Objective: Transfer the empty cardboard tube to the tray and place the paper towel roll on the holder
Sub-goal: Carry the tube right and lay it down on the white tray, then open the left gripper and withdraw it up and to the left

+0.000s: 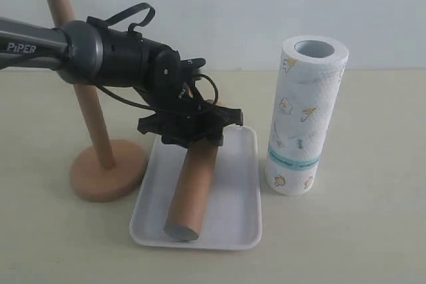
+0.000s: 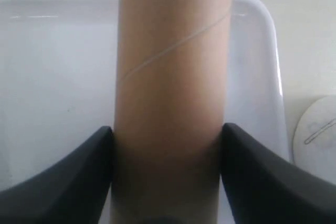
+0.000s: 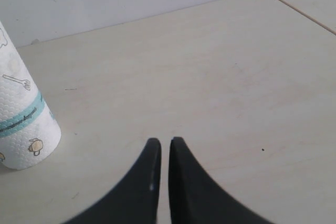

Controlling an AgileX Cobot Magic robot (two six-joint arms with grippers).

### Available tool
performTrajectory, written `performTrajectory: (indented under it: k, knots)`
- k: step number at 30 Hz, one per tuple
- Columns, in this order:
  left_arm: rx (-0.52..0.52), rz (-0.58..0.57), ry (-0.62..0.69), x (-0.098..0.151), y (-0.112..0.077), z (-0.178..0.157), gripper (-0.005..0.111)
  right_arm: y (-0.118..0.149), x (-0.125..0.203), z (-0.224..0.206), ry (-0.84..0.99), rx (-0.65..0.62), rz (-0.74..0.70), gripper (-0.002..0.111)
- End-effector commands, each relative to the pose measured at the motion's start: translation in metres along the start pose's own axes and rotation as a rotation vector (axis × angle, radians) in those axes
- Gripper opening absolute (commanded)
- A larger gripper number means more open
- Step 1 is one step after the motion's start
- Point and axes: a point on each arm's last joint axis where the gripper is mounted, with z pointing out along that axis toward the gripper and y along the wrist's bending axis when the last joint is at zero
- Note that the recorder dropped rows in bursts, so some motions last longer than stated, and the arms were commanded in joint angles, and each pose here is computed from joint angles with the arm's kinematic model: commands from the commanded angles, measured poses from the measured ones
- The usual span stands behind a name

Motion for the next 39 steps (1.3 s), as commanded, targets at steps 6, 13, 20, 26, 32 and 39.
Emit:
performTrajectory:
  k: [6, 13, 20, 26, 32, 39]
  knots:
    - [-0.004, -0.017, 0.014, 0.0, 0.001, 0.001, 0.047, 0.0, -0.001, 0.0, -0.013, 0.002, 0.001, 0.005]
    - [-0.011, -0.017, 0.027, 0.001, 0.002, 0.002, 0.047, 0.0, -0.001, 0.0, -0.013, 0.002, 0.001, 0.005]
    - [-0.013, -0.017, 0.03, 0.002, 0.002, 0.002, 0.063, 0.0, -0.001, 0.0, -0.013, 0.002, 0.001, 0.005]
    - [-0.013, -0.003, 0.03, 0.002, 0.002, 0.002, 0.064, 0.0, -0.001, 0.0, -0.013, 0.002, 0.001, 0.005]
    - [-0.013, 0.003, 0.023, 0.0, 0.001, 0.0, 0.064, 0.0, -0.001, 0.0, -0.013, 0.002, 0.001, 0.005]
    - [-0.027, 0.064, 0.018, -0.012, -0.004, -0.025, 0.064, 0.0, -0.001, 0.0, -0.013, 0.002, 0.003, 0.005]
